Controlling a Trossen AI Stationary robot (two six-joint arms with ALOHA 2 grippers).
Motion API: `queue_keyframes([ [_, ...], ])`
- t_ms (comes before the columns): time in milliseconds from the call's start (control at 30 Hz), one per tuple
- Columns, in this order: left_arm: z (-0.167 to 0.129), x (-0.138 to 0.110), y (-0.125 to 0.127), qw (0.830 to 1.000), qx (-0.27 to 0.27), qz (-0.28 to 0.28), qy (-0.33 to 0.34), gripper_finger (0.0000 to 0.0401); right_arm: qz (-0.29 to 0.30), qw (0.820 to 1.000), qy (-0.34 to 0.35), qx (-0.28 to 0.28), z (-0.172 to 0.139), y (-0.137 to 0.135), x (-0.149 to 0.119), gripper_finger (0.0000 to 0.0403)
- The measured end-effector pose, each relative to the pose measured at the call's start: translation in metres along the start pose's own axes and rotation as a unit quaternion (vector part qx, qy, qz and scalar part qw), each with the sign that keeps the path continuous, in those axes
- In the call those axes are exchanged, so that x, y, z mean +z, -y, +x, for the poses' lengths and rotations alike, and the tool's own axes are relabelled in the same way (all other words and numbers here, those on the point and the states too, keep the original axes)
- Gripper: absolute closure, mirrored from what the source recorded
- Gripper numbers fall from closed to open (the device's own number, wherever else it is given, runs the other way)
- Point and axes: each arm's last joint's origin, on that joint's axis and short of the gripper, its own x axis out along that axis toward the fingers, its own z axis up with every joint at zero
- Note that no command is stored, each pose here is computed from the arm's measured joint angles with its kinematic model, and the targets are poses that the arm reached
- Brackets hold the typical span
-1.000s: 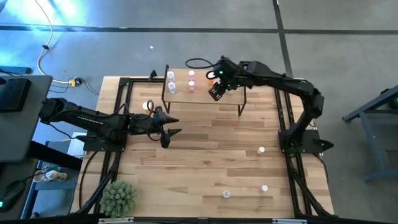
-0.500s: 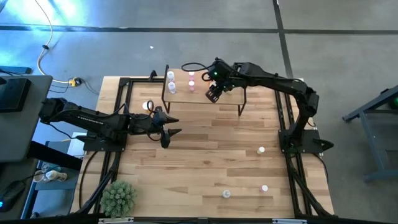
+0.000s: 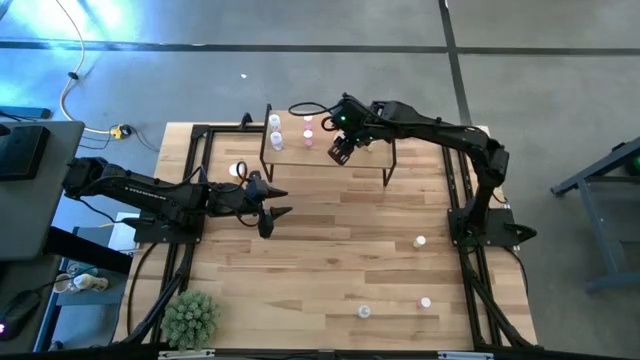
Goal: Pick and place medicine bottles onto shelf by color
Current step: Put the right orange pill bottle on the shelf aligned with the other orange pill bottle
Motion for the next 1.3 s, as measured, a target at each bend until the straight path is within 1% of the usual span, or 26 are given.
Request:
queue_keyframes([
  [633,0.0000,0.0000,0.0000,1.000,0.000,0.000,0.000,0.0170,0.001,1.000,-0.017,0.003,0.0013,0.0036,-0.0023,0.0207],
  [867,0.0000,0.0000,0.0000,1.000,0.000,0.000,0.000,0.0170,0.001,1.000,-0.015,-0.008,0.0014,0.0045,-0.0021,0.0207],
  [933,0.0000,0.0000,0.0000,1.000,0.000,0.000,0.000,0.0170,0.001,1.000,-0.015,-0.007,0.0014,0.0046,-0.0021,0.0199],
  [1133,0.0000,0.0000,0.0001,1.000,0.000,0.000,0.000,0.0170,0.002,1.000,-0.015,-0.007,0.0015,0.0050,-0.0020,0.0157],
  [1300,0.0000,0.0000,0.0000,1.000,0.000,0.000,0.000,0.0170,0.002,1.000,-0.014,-0.013,0.0016,0.0053,-0.0019,0.0150],
])
